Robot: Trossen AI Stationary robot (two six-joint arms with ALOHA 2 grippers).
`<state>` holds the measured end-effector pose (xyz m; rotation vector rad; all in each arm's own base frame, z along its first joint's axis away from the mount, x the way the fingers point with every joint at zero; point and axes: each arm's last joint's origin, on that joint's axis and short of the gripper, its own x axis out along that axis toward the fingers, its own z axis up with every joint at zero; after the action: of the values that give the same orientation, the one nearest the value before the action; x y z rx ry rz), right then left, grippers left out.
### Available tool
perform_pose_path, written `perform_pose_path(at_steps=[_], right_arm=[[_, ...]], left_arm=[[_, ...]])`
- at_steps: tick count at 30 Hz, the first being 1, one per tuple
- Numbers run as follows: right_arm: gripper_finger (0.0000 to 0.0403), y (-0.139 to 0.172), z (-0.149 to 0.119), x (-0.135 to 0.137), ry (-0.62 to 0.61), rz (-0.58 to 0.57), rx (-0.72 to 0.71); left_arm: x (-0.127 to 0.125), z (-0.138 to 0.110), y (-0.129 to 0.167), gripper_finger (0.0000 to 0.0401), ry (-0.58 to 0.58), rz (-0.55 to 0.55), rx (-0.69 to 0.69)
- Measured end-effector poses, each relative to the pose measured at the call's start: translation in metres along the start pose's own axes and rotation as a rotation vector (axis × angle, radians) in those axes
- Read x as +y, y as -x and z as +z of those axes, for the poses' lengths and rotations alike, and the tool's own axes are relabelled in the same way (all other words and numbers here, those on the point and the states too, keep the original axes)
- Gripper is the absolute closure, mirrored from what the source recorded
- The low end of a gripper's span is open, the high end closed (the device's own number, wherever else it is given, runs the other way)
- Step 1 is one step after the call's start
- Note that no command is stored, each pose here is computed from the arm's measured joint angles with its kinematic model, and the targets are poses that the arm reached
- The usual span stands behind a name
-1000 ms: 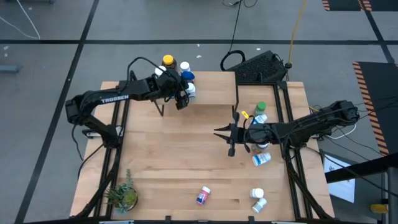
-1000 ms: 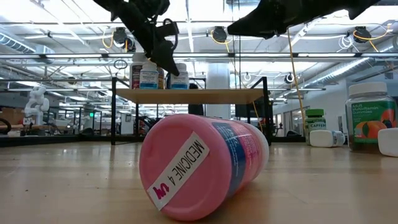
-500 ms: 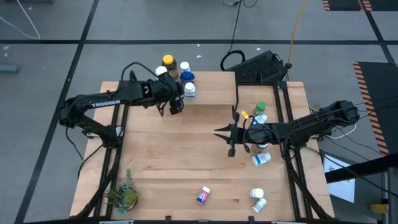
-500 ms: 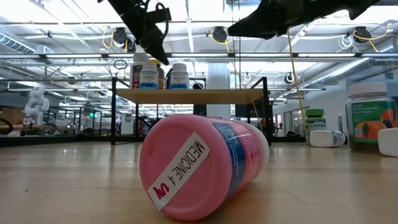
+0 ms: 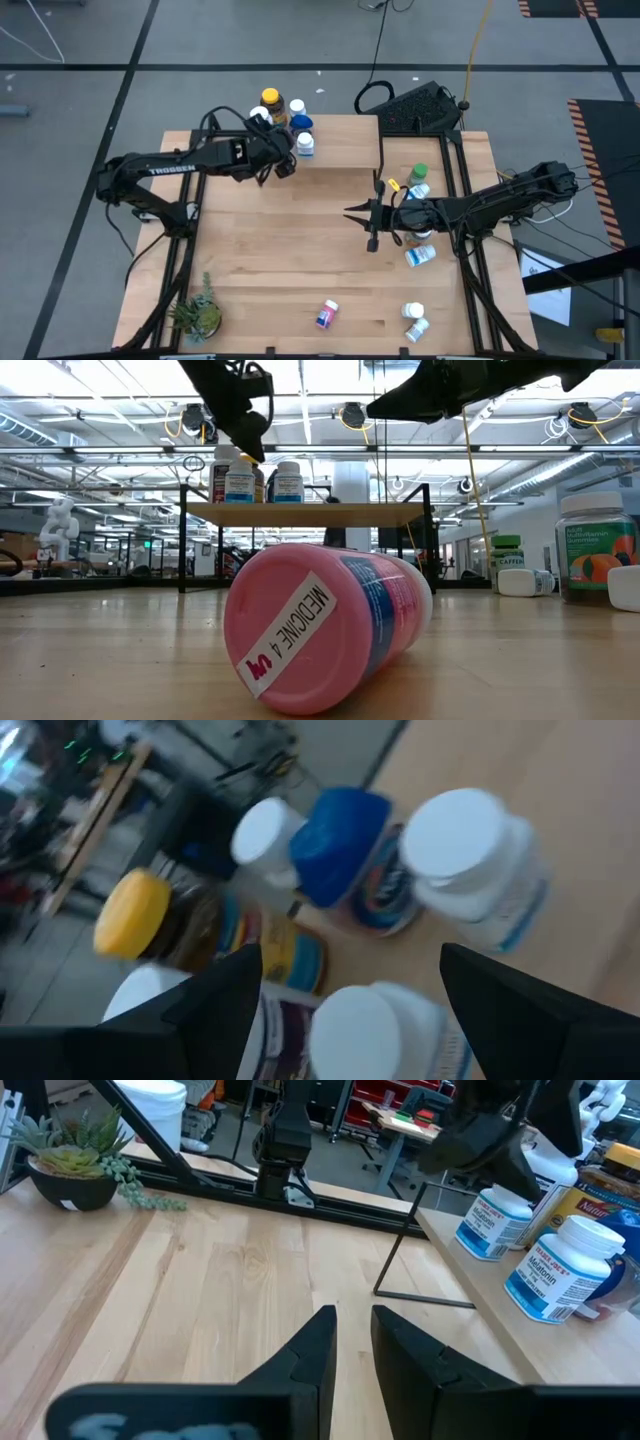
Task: Pick and place medicine bottles onto shelf by color
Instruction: Adjust the white medicine bottles on the shelf
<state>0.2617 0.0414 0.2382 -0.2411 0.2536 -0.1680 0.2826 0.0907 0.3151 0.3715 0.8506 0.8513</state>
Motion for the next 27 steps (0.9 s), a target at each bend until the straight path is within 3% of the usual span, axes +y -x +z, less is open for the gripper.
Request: perform_pose_path(at_steps=[11,20,23,27], right_arm=[[0.0344,0.0,0.0,0.0,-0.001,0.0,0.0],[0.0344,0.0,0.0,0.0,-0.006,-0.008,-0.001],[0.0344,0.003,0.007,-0.006,0.008,-0.135,-0.035],[0.0344,0.021,0.028,-0.019,0.139,-0.548,-0.041]], left_arm=[[-0.011,-0.01,-0.002,0.0091,0.106,0.112,0.104],[-0.019,-0.013,-0.004,0.0091,0.335,0.175,0.111],[-0.018,-0.013,-0.003,0.0091,0.398,0.2,0.104],[-0.018,-0.013,-0.003,0.0091,0.442,0.203,0.1]])
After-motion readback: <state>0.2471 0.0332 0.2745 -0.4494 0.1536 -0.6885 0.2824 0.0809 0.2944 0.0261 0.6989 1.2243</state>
